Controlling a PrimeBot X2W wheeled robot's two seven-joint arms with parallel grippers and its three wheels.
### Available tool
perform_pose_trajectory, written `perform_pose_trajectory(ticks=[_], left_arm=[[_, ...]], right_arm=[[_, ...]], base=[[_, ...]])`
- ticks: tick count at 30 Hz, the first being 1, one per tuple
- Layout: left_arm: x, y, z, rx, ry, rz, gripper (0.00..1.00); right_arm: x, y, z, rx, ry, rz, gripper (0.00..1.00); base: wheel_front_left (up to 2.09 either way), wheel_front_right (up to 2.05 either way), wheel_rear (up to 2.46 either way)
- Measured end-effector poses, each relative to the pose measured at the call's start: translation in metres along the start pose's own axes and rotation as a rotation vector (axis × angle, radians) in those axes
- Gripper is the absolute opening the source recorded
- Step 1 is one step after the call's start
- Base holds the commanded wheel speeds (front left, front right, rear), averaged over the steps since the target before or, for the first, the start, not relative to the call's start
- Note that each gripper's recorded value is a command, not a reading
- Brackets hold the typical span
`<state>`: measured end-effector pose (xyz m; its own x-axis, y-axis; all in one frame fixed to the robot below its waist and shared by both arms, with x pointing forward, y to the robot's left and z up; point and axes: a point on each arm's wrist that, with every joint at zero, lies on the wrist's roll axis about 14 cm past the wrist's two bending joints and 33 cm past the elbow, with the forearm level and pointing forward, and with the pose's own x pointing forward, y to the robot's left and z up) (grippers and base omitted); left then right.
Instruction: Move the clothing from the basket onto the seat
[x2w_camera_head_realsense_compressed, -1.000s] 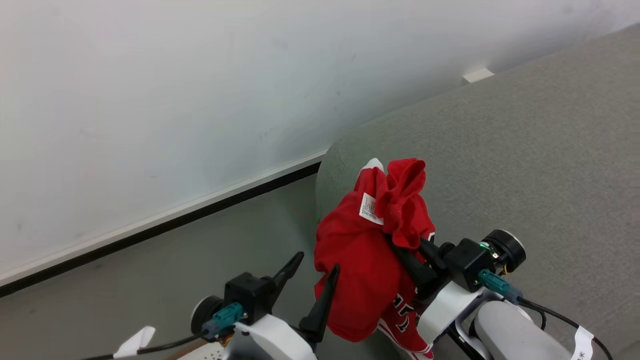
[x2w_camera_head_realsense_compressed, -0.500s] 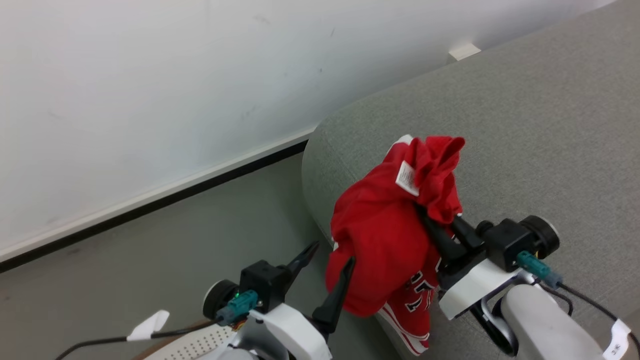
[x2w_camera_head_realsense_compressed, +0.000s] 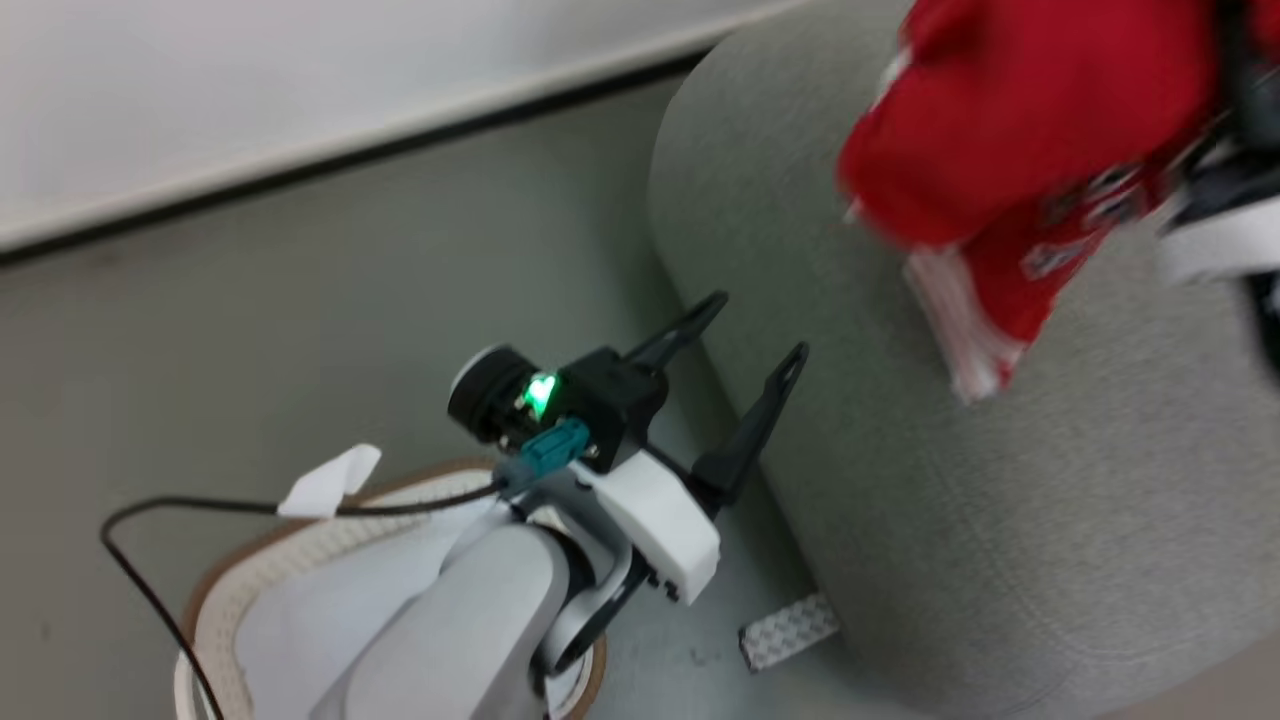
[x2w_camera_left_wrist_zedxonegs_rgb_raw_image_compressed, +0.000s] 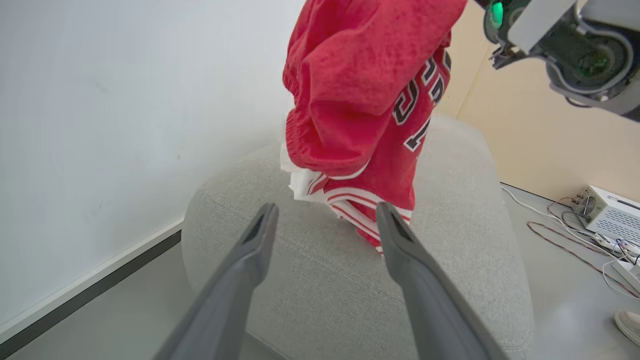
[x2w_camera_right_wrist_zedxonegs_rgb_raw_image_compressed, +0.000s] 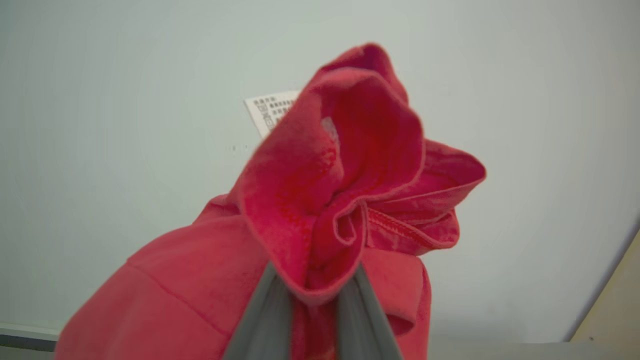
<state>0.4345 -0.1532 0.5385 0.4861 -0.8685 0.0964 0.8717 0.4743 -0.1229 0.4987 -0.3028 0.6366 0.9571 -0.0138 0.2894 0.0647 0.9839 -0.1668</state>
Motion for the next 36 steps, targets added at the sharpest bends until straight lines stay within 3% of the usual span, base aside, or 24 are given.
perform_pose_trajectory(ticks=[5,10,16,21,25,26,27,28,29,36], left_arm=[[0.006,0.031,-0.025,-0.033,0.017,0.026,1.00],[0.004,0.056,-0.051,-0.071,0.035,0.065,1.00],[-0.005,0.074,-0.077,-0.102,0.068,0.106,1.00],[-0.013,0.086,-0.089,-0.118,0.085,0.150,1.00],[-0.019,0.092,-0.092,-0.117,0.092,0.177,1.00],[-0.019,0.093,-0.091,-0.115,0.092,0.179,1.00],[-0.020,0.093,-0.091,-0.111,0.090,0.180,1.00],[-0.020,0.093,-0.089,-0.105,0.089,0.180,1.00],[-0.021,0.094,-0.089,-0.097,0.091,0.181,1.00],[-0.030,0.097,-0.075,-0.073,0.075,0.219,1.00]], right_arm=[[0.049,-0.055,0.005,-0.123,-0.017,-0.084,0.00],[0.078,-0.094,-0.011,-0.158,0.028,-0.177,0.00],[0.064,-0.108,-0.107,-0.125,0.256,-0.259,0.00],[0.022,-0.100,-0.190,-0.046,0.450,-0.316,0.00],[-0.004,-0.093,-0.221,-0.012,0.541,-0.344,0.00],[-0.006,-0.093,-0.222,-0.010,0.546,-0.348,0.24],[-0.008,-0.093,-0.222,-0.003,0.546,-0.354,0.69],[-0.011,-0.093,-0.222,0.007,0.546,-0.362,0.90],[-0.011,-0.092,-0.220,0.008,0.540,-0.362,1.00],[-0.025,-0.088,-0.190,-0.016,0.466,-0.340,1.00]], base=[[0.00,0.00,0.00],[0.00,0.00,0.00],[0.00,0.00,0.00],[0.00,0.00,0.00],[0.00,0.00,0.00],[0.00,0.00,0.00],[0.00,0.00,0.00],[0.00,0.00,0.00],[0.00,0.00,0.00],[0.00,0.00,0.00]])
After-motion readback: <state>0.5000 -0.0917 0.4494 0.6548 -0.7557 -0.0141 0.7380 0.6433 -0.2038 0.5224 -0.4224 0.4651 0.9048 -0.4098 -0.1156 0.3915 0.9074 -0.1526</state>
